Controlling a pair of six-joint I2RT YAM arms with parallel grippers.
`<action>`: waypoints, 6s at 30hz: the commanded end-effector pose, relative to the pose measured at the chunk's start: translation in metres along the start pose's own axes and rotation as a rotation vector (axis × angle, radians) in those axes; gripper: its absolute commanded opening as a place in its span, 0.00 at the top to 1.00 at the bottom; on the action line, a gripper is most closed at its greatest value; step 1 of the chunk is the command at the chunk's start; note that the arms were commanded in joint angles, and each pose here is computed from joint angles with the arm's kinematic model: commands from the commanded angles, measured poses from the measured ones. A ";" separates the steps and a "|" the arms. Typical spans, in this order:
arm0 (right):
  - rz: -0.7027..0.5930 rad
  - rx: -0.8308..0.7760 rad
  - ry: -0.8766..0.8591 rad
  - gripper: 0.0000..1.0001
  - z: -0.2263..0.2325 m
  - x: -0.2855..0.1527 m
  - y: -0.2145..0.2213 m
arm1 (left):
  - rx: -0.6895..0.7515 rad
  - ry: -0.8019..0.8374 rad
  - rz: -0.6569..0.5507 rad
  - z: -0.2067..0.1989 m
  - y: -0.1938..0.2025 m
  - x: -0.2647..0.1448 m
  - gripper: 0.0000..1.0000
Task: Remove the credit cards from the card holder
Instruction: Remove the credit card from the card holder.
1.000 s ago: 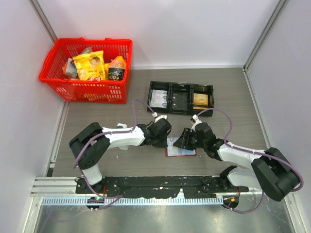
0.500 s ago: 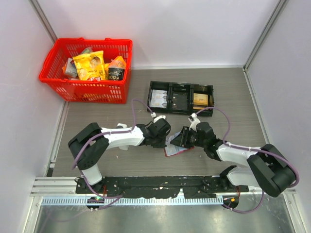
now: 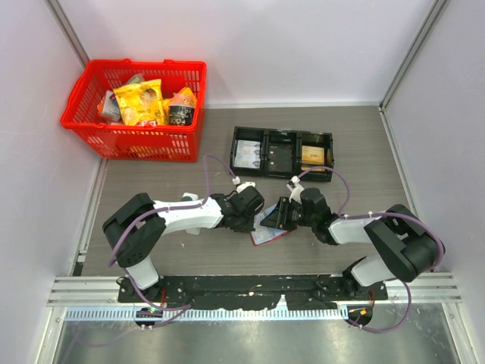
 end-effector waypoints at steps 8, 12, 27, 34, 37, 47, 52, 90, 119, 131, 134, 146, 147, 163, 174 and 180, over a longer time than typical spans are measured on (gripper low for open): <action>0.163 -0.018 -0.008 0.66 0.006 0.005 0.023 | 0.031 -0.014 -0.101 0.003 -0.017 -0.006 0.99; 0.151 -0.008 0.013 0.66 0.003 0.005 0.021 | 0.008 -0.008 -0.114 0.000 -0.022 -0.010 0.92; 0.099 0.042 0.070 0.66 -0.013 0.010 0.022 | -0.072 0.093 -0.198 -0.013 -0.035 -0.030 0.81; 0.096 0.044 0.080 0.66 -0.016 0.009 0.023 | -0.069 0.112 -0.211 -0.016 -0.038 -0.034 0.80; 0.096 0.046 0.081 0.66 -0.016 0.009 0.024 | -0.078 0.119 -0.215 -0.016 -0.038 -0.034 0.79; 0.090 0.056 0.082 0.66 -0.018 0.010 0.024 | -0.079 0.105 -0.193 -0.012 -0.029 -0.012 0.82; 0.077 0.065 0.077 0.66 -0.016 0.009 0.023 | -0.097 0.074 -0.167 -0.002 -0.018 -0.002 0.87; 0.017 0.040 -0.036 0.62 0.009 0.006 0.008 | -0.126 0.063 -0.203 0.010 -0.021 -0.027 0.78; -0.005 0.023 -0.123 0.58 0.044 0.003 -0.005 | -0.130 -0.020 -0.083 0.030 0.012 0.003 1.00; 0.033 0.052 0.030 0.59 0.013 0.004 0.009 | -0.137 -0.013 -0.076 0.027 0.014 0.003 1.00; 0.026 0.053 0.039 0.59 0.012 0.000 0.011 | -0.143 -0.012 -0.076 0.027 0.014 0.003 1.00; 0.049 0.072 0.059 0.59 0.013 -0.008 0.019 | -0.152 0.002 -0.070 0.022 0.014 0.002 1.00; 0.052 0.070 0.053 0.58 0.015 -0.008 0.021 | -0.155 0.001 -0.070 0.023 0.014 0.002 1.00; 0.032 0.075 -0.021 0.59 0.033 -0.007 0.018 | -0.157 0.007 -0.068 0.020 0.014 0.001 1.00; 0.044 0.090 0.062 0.59 0.024 -0.015 0.021 | -0.168 -0.006 -0.077 0.022 0.014 0.000 1.00; 0.059 0.103 0.068 0.59 0.021 -0.014 0.026 | -0.169 0.001 -0.074 0.020 0.014 -0.001 1.00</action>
Point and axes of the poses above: each gripper's point midway between its finger pads, its own x axis out along the fingers, its own z axis along the line the jaws close on, y = z × x, the point moved 1 cm from there along -x, back along the fingers, and after that the axes turned 6 degrees about -x, right-handed, at the moved point
